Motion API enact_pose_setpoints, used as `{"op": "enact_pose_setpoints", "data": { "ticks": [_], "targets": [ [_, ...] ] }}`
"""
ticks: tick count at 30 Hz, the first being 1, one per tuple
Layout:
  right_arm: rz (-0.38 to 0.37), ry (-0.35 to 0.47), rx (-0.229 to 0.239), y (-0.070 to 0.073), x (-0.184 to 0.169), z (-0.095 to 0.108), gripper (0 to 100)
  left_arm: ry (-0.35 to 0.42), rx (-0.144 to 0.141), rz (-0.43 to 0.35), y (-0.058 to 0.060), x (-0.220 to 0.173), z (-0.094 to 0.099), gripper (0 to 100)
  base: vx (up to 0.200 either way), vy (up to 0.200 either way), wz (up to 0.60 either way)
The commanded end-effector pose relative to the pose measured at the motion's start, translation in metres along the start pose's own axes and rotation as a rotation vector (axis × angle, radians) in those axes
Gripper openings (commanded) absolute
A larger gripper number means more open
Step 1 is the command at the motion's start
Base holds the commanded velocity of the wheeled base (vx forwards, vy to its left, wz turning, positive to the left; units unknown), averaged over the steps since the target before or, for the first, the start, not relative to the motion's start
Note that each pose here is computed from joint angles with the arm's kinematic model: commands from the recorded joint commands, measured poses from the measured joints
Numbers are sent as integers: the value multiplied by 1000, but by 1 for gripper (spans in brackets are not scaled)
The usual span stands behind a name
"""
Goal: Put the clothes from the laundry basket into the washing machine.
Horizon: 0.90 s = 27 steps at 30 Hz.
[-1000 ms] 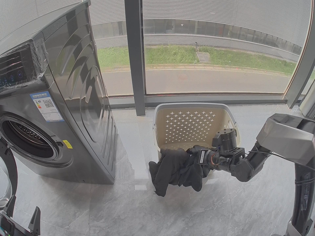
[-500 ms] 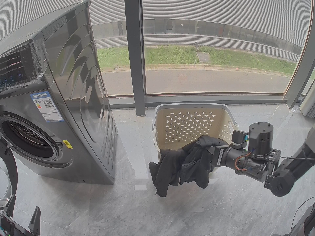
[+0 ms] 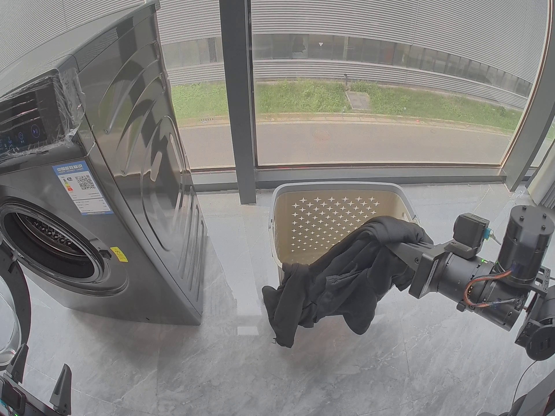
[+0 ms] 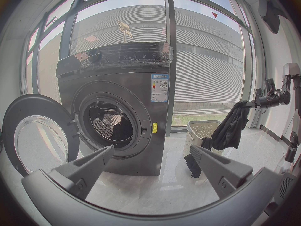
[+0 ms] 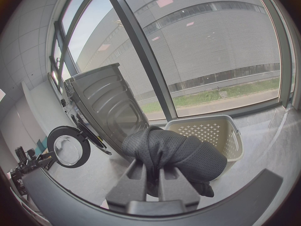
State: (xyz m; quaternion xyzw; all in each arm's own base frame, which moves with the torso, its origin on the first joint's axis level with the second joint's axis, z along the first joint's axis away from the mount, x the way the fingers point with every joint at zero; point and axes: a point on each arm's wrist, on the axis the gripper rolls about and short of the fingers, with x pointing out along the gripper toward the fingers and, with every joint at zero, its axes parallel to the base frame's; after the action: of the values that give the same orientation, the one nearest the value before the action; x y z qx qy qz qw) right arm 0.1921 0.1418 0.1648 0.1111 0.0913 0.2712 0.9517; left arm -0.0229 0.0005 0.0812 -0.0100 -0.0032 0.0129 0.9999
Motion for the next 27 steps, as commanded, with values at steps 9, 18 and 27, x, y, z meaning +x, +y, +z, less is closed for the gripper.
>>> {"op": "enact_pose_setpoints", "data": {
  "ticks": [9,18,27],
  "targets": [
    [-19,-60,-11,3,-17,9,0,-1,-2,-1,0,0,-4,100,-200,0,0],
    [-166,-76,-57,-1,-16,8,0,-2,-2,0,0,0,-4,100,-89,0,0],
    [-215,-85,-59,-2,-15,7,0,0,-3,-1,0,0,-4,100,0,111,0]
  ]
}}
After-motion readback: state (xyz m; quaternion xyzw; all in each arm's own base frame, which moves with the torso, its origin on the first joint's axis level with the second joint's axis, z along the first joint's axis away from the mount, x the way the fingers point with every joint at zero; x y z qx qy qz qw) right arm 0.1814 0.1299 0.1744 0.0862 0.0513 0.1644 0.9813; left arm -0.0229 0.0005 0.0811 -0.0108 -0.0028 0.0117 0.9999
